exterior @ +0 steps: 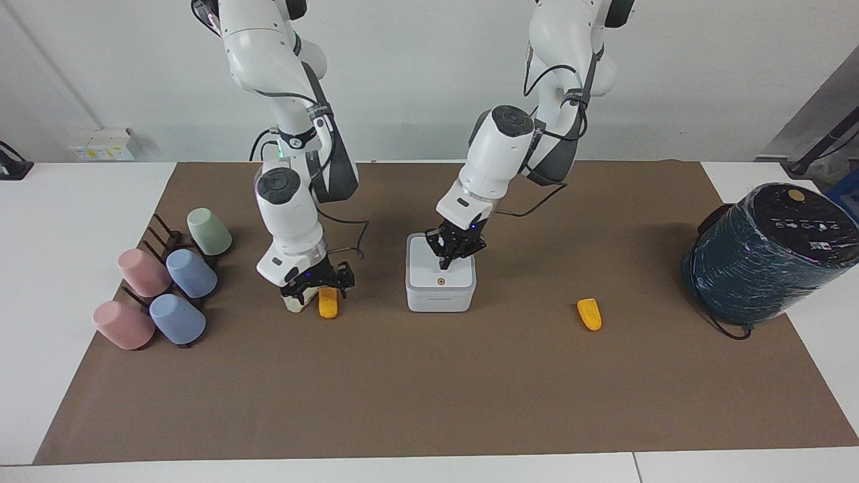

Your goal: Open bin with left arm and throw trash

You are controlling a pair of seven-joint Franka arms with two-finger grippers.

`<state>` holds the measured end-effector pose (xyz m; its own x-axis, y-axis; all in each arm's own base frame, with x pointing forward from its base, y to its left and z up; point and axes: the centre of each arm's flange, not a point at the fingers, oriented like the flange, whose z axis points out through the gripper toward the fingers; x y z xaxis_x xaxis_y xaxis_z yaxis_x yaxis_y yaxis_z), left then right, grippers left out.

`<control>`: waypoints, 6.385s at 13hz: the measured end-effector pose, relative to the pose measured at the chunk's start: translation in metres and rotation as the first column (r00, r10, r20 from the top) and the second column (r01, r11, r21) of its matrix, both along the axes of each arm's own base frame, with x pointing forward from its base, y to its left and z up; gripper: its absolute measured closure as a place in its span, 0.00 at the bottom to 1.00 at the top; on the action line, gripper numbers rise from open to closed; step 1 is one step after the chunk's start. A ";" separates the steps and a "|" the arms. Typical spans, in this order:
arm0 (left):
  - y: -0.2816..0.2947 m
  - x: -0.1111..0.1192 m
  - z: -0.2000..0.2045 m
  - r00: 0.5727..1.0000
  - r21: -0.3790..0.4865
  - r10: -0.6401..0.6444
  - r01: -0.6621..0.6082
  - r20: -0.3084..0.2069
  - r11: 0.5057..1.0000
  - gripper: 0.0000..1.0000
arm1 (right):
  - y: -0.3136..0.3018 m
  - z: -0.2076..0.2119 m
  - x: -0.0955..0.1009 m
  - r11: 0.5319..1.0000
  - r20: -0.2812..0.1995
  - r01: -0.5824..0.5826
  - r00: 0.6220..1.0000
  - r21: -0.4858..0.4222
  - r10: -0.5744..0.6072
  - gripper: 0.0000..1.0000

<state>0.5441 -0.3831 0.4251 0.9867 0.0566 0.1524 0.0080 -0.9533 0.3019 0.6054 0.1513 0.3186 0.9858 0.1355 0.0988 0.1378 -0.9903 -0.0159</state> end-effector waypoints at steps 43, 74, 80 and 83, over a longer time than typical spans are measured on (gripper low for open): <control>0.281 0.087 -0.113 0.998 0.265 -0.042 0.053 -0.048 0.963 0.26 | 0.176 0.109 -0.021 0.870 -0.031 0.292 0.952 0.398 -0.305 0.00; -0.006 0.020 0.012 0.976 0.102 -0.054 0.077 -0.211 0.992 0.62 | -0.063 -0.035 -0.031 0.712 -0.103 0.702 0.709 0.003 -0.698 0.59; -0.005 0.020 0.012 0.975 0.108 -0.054 0.079 -0.217 0.991 0.33 | -0.059 -0.014 -0.026 0.730 -0.126 0.683 0.722 -0.034 -0.681 0.86; 0.011 0.027 0.018 0.970 0.128 -0.031 0.064 -0.242 0.990 0.34 | -0.053 0.023 -0.023 0.774 -0.112 0.631 0.766 -0.058 -0.633 0.86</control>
<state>0.5713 -0.3724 0.4433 0.9964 0.0040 -0.0850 0.0181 -0.9859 0.1665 0.5826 0.0982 0.3414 0.8530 -0.5215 -0.0197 -0.5210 -0.8532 0.0259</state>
